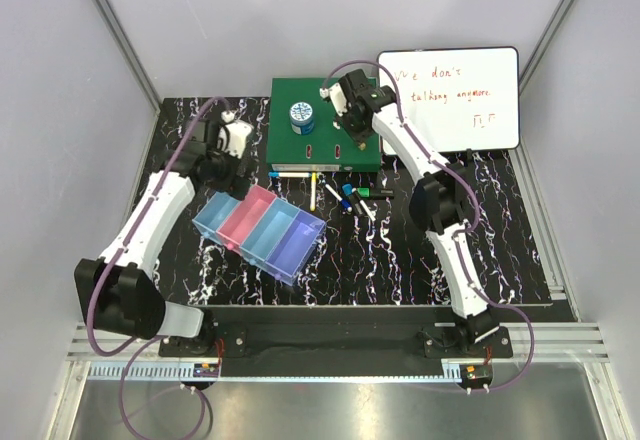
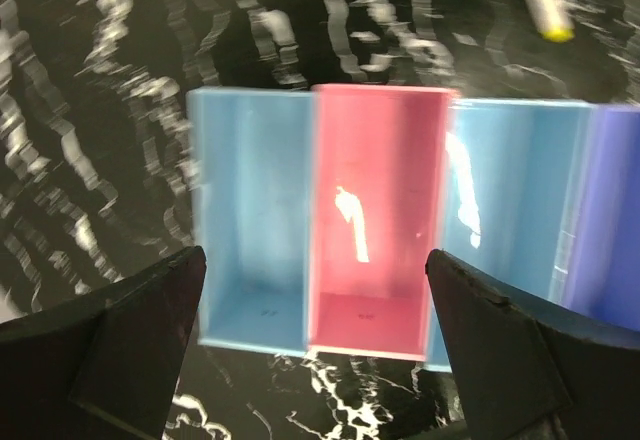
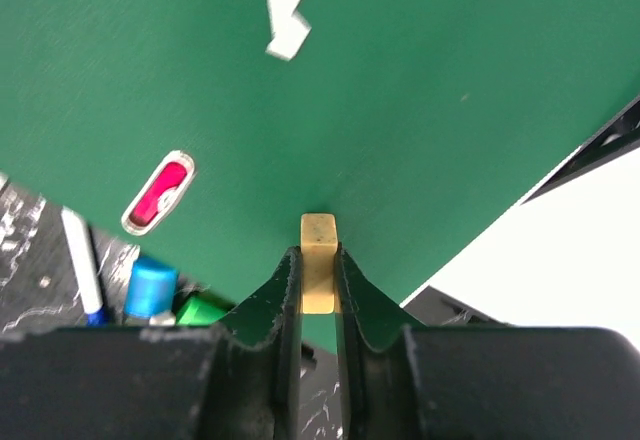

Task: Sort the stationery into containers
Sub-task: Pick up the stationery from the corner of the board, then place the stationery at the center of the board.

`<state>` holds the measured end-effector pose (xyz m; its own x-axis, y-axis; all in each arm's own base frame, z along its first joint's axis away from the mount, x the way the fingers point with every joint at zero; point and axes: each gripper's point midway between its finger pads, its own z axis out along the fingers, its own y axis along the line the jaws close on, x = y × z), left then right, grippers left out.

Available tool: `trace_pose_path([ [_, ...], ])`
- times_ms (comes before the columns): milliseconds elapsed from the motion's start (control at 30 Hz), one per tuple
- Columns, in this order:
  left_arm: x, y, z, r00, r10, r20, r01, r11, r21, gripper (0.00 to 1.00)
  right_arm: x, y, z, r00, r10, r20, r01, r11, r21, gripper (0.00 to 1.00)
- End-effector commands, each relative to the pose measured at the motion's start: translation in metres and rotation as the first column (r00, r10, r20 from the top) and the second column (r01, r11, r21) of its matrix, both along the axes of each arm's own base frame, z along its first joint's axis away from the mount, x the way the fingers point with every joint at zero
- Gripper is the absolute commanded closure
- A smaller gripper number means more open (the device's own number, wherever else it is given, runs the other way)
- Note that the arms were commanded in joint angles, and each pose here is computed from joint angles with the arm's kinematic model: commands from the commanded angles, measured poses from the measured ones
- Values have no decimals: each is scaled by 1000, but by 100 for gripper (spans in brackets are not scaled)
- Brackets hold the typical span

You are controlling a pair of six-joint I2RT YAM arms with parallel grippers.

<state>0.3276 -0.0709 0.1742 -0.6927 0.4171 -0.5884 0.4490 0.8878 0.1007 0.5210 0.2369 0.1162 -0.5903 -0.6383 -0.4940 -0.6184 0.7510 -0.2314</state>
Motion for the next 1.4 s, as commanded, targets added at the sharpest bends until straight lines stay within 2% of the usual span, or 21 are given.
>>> trace_pose_path([
  [0, 22, 48, 15, 973, 198, 115, -202, 979, 17, 1, -27, 16, 73, 992, 88, 91, -93, 995, 47, 100],
  [133, 23, 66, 3, 964, 252, 89, -255, 967, 16, 1, -58, 25, 96, 980, 182, 82, -187, 981, 57, 100],
  [333, 29, 75, 10, 954, 278, 115, -281, 960, 7, 1, -117, 47, 115, 940, 340, 23, -341, 935, 103, 100],
  [467, 35, 79, 28, 946, 279, 164, -284, 959, 7, 1, -159, 62, 98, 897, 438, -67, -431, 897, 99, 100],
  [700, 42, 84, 62, 926, 282, 249, -291, 957, 0, 1, -215, 91, 74, 815, 559, -151, -549, 829, 104, 100],
  [900, 41, 82, 81, 918, 263, 298, -272, 962, -10, 1, -236, 108, 56, 772, 618, -150, -610, 786, 99, 100],
  [1167, 36, 81, 79, 924, 243, 296, -253, 967, -6, 1, -264, 134, 23, 725, 667, -169, -663, 743, 88, 100],
  [1367, 35, 80, 80, 922, 244, 300, -254, 967, -7, 1, -250, 151, 22, 723, 679, -130, -676, 733, 69, 100],
])
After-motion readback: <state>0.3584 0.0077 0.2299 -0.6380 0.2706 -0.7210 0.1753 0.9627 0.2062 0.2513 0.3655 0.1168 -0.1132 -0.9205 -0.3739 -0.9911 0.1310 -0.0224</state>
